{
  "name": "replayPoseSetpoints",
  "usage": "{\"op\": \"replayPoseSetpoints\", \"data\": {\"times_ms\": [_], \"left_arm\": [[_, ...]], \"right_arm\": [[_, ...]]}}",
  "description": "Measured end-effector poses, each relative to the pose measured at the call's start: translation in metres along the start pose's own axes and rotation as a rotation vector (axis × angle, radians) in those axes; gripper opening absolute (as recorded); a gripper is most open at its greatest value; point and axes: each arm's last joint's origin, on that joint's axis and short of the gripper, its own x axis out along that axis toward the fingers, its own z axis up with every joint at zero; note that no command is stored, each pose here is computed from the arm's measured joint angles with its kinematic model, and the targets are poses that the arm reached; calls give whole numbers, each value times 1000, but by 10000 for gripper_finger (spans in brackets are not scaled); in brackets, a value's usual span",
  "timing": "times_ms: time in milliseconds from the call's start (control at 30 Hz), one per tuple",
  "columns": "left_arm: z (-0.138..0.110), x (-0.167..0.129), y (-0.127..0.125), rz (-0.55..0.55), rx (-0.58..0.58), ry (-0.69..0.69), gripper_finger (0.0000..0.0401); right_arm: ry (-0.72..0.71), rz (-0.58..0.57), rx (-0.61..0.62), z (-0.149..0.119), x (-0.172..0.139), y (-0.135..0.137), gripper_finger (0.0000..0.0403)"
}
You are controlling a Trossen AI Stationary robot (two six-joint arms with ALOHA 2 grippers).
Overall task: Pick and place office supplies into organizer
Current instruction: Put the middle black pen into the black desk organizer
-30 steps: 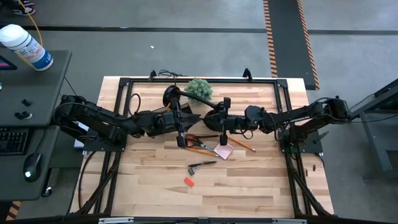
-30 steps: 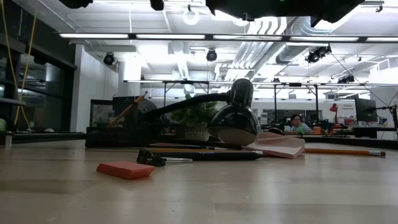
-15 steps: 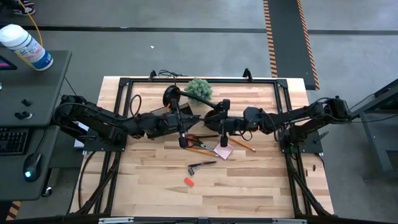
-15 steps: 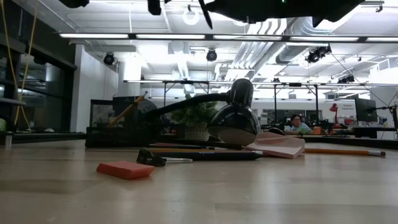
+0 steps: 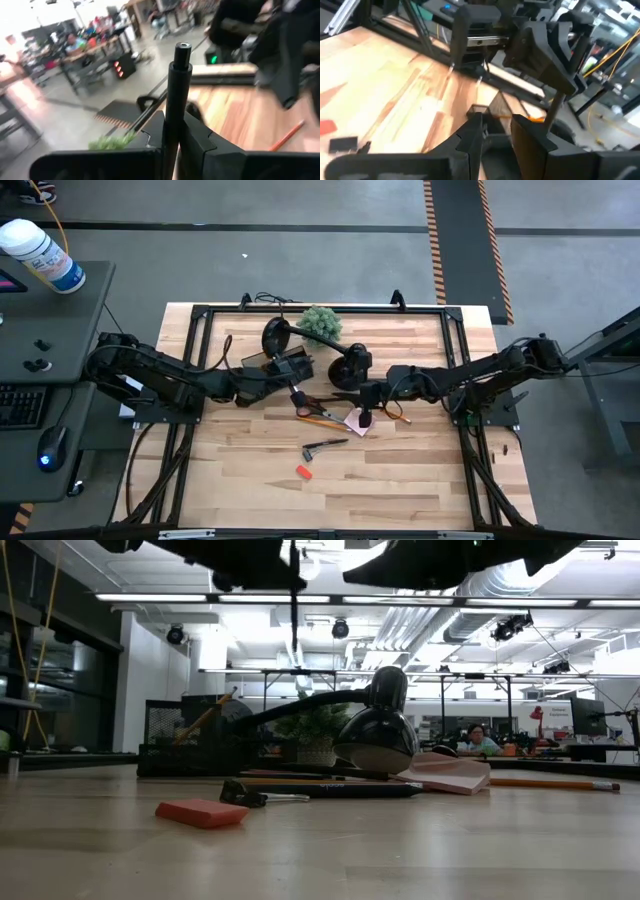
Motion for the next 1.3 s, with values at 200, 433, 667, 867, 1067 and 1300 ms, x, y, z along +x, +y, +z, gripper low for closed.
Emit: {"op": "replayPoseSetpoints", "data": {"times_ms": [200,433,667,867,1067,1300], "left_arm": [[-15,-1,0,42,-11,94,20],[-44,-26,20,105,-125,115,19],[-61,-62,53,168,-246,19,21],[-74,-75,65,211,-242,12,20],[-81,-76,65,250,-221,48,23],[-97,-78,65,298,-249,144,22]], "right_arm": [[34,1,38,-3,0,1,94],[43,0,50,-4,0,1,94],[37,-8,58,-4,0,0,94],[35,-9,69,-3,0,0,94],[31,-10,88,-3,1,0,94],[31,-10,87,-3,1,0,94]]}}
